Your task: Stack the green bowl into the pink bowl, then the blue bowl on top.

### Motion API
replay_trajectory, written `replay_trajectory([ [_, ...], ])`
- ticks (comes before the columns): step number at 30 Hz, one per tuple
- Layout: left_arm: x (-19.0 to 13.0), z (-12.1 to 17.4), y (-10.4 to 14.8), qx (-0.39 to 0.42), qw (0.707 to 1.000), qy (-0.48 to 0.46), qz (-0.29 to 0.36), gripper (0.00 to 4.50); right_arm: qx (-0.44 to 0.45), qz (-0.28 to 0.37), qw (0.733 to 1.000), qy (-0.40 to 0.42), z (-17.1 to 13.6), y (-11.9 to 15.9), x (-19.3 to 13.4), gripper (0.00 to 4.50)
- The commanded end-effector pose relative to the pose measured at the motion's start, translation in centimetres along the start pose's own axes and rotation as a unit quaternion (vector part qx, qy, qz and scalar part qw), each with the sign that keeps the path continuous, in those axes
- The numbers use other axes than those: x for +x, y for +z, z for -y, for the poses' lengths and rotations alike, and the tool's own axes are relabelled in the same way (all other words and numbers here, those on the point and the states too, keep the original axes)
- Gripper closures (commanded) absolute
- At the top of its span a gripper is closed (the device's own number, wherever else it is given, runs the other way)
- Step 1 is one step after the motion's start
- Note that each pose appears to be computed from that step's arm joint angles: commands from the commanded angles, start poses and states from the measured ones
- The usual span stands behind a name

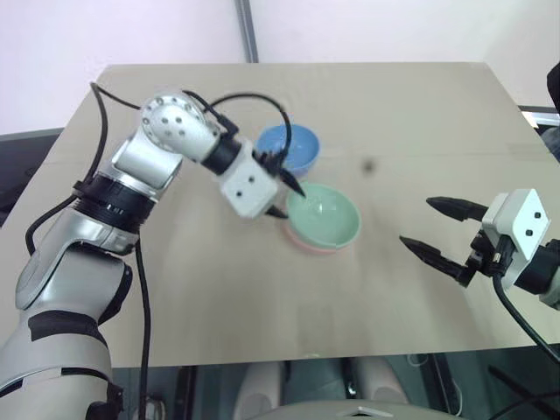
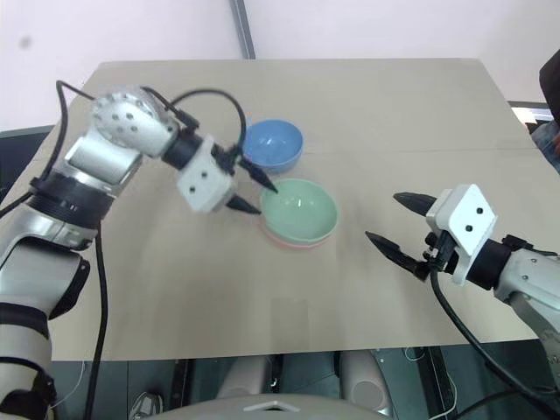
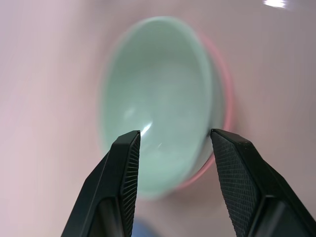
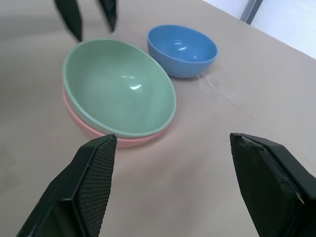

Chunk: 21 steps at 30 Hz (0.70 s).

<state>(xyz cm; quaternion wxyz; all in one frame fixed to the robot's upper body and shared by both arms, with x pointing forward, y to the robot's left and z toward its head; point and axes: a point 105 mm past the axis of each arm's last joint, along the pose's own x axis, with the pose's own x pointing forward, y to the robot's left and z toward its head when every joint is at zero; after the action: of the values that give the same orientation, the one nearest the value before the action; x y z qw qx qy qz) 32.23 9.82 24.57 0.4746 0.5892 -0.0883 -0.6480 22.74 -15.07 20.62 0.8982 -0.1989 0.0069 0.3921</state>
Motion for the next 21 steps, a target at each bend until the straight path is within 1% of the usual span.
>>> replay_trajectory([
  [1, -2.9, -1.5, -2.7, -0.064, 0.99, 0.102, -0.07, 2.13, -0.012, 0.022, 1.0, 0.008, -0.1, 0.8, 0.9, 0.52],
  [4, -2.9, -0.2, -4.0, -0.09, 0.985, 0.108, -0.095, 2.13, -0.019, 0.026, 0.999, 0.021, -0.1, 0.7, 1.8, 0.52],
  [8, -2.0, 1.7, -5.9, -0.099, 0.982, 0.097, -0.126, 2.13, -0.026, 0.035, 0.999, 0.033, 0.2, 0.8, 2.9, 0.52],
  [11, -1.3, 2.5, -7.6, -0.085, 0.979, 0.091, -0.161, 2.13, -0.028, 0.04, 0.998, 0.041, 0.3, 0.9, 3.5, 0.52],
  [12, -1.0, 2.5, -8.2, -0.089, 0.977, 0.095, -0.17, 2.13, -0.028, 0.041, 0.998, 0.043, 0.3, 1.0, 3.6, 0.52],
  [15, -0.2, 2.6, -9.8, -0.065, 0.971, 0.101, -0.208, 2.13, -0.03, 0.042, 0.998, 0.046, 0.4, 1.1, 3.9, 0.52],
  [21, 1.2, 1.8, -11.0, -0.05, 0.964, 0.13, -0.227, 2.13, -0.028, 0.044, 0.998, 0.045, 0.1, 1.3, 4.1, 0.52],
])
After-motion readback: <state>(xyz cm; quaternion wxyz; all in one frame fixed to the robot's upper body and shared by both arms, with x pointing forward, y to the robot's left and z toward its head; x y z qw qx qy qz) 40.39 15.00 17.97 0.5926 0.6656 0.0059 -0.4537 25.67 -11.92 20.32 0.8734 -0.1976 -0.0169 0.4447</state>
